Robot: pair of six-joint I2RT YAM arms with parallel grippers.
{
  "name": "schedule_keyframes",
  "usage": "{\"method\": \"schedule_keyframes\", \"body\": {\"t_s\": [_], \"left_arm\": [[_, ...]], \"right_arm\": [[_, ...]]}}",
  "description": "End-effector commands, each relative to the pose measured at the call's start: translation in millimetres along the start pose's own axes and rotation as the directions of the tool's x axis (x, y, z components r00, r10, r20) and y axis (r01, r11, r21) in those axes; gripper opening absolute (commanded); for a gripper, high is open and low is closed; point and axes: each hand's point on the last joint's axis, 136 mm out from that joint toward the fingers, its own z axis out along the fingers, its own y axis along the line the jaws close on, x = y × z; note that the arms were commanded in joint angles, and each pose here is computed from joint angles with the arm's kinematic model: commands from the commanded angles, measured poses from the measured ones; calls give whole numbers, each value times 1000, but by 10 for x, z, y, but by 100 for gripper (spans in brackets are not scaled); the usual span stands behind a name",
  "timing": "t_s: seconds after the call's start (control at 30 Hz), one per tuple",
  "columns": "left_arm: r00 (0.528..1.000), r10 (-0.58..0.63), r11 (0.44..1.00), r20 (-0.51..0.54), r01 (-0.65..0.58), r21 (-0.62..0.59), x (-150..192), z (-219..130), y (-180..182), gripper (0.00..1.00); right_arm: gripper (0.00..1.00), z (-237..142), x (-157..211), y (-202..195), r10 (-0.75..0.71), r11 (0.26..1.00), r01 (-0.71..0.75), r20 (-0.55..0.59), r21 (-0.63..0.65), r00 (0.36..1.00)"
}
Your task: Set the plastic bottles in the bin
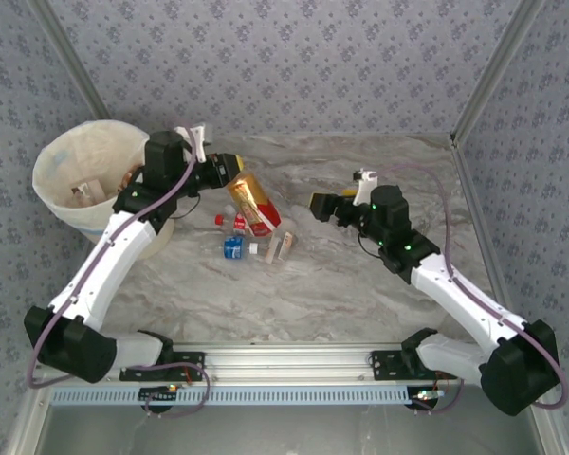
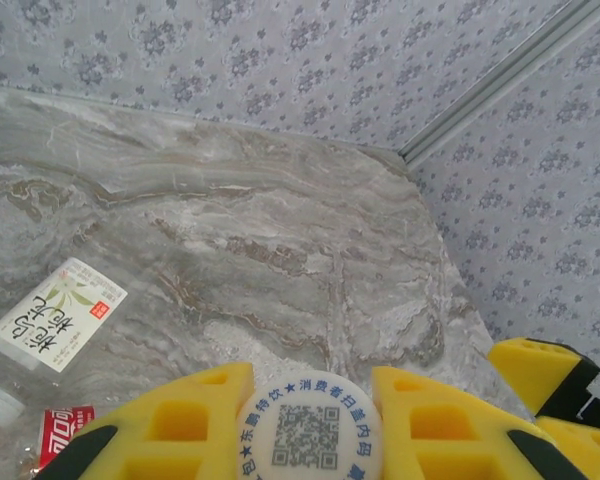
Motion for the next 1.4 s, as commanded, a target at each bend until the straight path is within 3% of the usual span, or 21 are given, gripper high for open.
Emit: {"method": "schedule_keyframes", "body": {"t_s": [0.0, 0.3, 0.37, 0.47, 0.63, 0.83, 0.97, 1.1, 1.17, 1.23, 1.3, 1.37], "left_arm": [[995, 35, 999, 95, -36, 10, -227, -220, -90, 0], [949, 88, 995, 302, -71, -65, -771, -815, -235, 0], [929, 151, 978, 338, -90, -191, -938, -1011, -130, 0], [864, 261, 911, 431, -72, -407, -1265, -1506, 44, 0], [788, 333, 853, 517, -19, -522, -1598, -2044, 146, 0], [696, 430, 652, 575, 201, -731, -1840, -2691, 694, 0], [705, 380, 612, 599, 294, -734, -1868, -2844, 1101, 0], [749, 220, 647, 625, 368, -668, -1743, -2701, 1569, 0], [773, 163, 637, 613, 392, -664, -1634, -2576, 1786, 0], [802, 81, 630, 592, 419, -654, -1492, -2408, 2013, 11], [834, -37, 656, 551, 436, -616, -1329, -2151, 2214, 45], [845, -136, 669, 517, 463, -581, -1202, -1971, 2341, 69]], "right_arm": [[100, -75, -78, -142, 91, 995, -94, 54, 46, 994], [100, -65, -163, -2, 36, 999, -34, 88, -19, 996], [100, -52, -161, 9, 33, 999, -32, 83, -20, 996], [100, -52, -154, 13, 36, 999, -35, 78, -15, 996], [100, -43, -104, 5, 24, 1000, -24, 62, -6, 998], [100, -21, -90, 7, 15, 1000, -15, 60, 0, 998], [100, -11, -81, 29, 0, 1000, 0, 45, -4, 999], [100, 18, -45, 66, -11, 1000, 11, 24, -16, 1000], [100, 33, -36, 87, -18, 1000, 19, 17, -22, 1000], [100, 44, -32, 113, -28, 999, 28, 10, -26, 1000], [100, 59, -19, 139, -40, 999, 40, -2, -29, 999], [100, 72, -12, 164, -55, 998, 54, -12, -32, 998]]}}
